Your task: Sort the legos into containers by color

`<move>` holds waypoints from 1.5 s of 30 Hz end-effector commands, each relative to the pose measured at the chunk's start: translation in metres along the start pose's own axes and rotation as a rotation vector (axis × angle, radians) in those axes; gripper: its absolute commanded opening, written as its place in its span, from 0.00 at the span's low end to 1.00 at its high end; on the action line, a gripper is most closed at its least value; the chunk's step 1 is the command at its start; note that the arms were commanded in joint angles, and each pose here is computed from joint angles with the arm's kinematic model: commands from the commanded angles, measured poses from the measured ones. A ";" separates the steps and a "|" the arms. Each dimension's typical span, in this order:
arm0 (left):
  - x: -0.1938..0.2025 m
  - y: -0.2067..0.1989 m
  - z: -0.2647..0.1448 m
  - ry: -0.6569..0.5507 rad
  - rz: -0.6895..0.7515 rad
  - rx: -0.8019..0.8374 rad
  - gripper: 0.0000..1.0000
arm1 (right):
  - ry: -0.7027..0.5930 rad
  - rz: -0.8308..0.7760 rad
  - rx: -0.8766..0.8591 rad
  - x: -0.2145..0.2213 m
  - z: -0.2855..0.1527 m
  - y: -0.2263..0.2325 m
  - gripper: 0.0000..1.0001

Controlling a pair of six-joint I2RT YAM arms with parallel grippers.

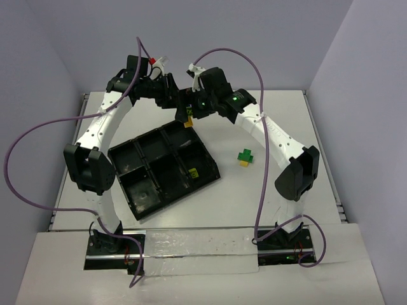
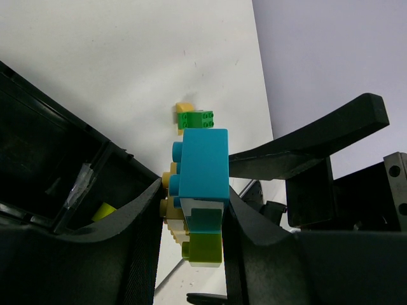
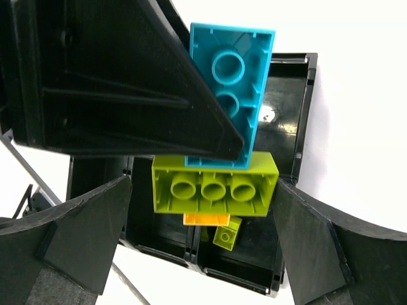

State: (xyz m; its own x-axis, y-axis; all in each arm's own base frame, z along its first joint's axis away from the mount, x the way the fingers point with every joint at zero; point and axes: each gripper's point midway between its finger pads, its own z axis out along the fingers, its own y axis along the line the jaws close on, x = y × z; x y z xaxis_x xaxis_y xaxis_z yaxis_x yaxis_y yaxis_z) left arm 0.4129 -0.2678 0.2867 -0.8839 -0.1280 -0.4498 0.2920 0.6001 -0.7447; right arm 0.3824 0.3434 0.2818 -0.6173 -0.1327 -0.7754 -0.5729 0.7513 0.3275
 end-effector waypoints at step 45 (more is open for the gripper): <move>-0.052 0.027 -0.061 -0.292 -0.046 -0.172 0.00 | 0.119 0.034 0.077 0.103 -0.006 -0.015 0.41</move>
State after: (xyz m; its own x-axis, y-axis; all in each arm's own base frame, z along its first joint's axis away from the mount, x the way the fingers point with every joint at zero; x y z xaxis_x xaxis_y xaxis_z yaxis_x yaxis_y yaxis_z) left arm 0.4438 -0.1972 0.2860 -0.8021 -0.3236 -0.5019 0.1233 0.7326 -0.6694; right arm 0.3293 0.2997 0.2051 -0.7178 -0.1521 -0.6794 -0.4784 0.8168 0.3225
